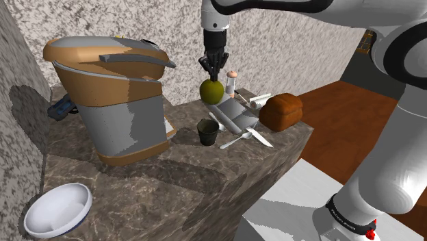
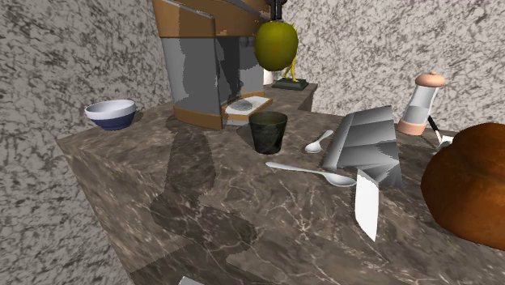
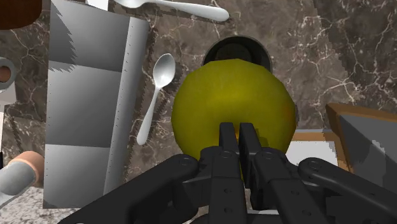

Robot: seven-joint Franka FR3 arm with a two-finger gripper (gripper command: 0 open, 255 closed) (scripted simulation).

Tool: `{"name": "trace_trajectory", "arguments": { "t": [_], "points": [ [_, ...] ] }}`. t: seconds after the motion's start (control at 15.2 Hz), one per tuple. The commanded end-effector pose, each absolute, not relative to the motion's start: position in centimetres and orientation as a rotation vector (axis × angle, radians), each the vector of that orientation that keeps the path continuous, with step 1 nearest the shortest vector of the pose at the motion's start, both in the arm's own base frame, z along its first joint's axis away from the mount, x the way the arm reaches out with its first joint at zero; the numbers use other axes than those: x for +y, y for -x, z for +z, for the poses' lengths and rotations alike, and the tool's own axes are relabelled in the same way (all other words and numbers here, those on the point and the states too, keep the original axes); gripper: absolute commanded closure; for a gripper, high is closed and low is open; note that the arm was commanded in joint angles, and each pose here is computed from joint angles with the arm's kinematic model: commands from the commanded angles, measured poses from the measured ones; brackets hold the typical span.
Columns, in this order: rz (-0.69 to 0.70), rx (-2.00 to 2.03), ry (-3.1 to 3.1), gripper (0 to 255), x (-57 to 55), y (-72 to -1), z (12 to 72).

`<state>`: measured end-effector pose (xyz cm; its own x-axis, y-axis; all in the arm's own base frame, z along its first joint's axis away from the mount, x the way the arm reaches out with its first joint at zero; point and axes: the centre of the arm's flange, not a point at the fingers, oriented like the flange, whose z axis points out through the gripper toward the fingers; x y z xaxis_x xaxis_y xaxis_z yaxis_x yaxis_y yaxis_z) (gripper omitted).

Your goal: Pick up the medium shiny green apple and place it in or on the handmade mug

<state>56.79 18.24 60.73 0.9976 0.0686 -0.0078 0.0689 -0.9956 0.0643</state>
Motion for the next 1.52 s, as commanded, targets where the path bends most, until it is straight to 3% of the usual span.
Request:
{"name": "trace_trajectory", "arguments": {
  "t": [0.0,1.45],
  "points": [
    [-0.007,0.106,-3.075,255,18.3,-56.8,59.6],
    [-0.007,0.106,-3.075,255,18.3,-56.8,49.4]
  ]
}}
